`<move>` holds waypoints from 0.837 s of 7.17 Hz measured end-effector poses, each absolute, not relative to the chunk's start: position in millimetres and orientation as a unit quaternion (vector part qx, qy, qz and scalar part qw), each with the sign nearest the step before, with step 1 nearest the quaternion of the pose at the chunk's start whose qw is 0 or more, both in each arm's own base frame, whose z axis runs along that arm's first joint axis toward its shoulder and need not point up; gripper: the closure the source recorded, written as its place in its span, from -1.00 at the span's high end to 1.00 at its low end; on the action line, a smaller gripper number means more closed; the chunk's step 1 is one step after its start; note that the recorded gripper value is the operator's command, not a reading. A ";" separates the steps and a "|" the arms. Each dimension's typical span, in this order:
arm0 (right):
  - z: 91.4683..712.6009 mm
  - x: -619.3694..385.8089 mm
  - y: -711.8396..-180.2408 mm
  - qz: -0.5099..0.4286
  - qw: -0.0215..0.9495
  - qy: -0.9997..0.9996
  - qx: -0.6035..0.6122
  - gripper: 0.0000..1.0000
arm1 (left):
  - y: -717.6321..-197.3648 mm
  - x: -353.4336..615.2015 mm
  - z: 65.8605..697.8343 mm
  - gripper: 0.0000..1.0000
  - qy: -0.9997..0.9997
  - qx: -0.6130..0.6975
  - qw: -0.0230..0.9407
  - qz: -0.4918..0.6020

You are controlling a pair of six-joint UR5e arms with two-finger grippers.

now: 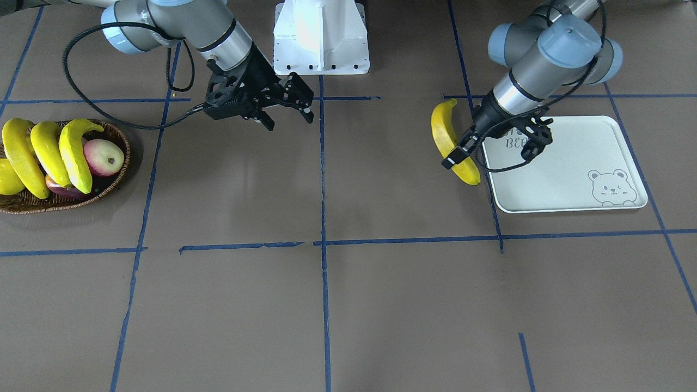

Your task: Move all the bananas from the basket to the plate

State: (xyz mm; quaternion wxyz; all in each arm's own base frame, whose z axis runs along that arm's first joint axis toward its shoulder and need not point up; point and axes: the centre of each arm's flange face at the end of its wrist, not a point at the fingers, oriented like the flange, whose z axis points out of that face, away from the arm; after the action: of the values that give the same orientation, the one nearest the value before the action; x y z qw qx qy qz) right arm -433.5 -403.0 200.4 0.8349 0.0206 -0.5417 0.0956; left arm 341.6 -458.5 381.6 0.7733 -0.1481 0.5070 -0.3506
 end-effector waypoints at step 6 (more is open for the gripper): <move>234.0 -387.2 -394.7 0.007 0.912 -0.409 0.030 0.99 | -455.1 200.4 615.4 -0.79 0.408 -0.052 0.866 -0.286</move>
State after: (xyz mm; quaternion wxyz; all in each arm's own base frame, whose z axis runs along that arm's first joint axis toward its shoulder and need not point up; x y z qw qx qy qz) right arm -387.2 -394.7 234.0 0.9120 0.0301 -0.4090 0.0075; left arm 200.4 -455.1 615.4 0.8656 -0.0517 0.4080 -0.2856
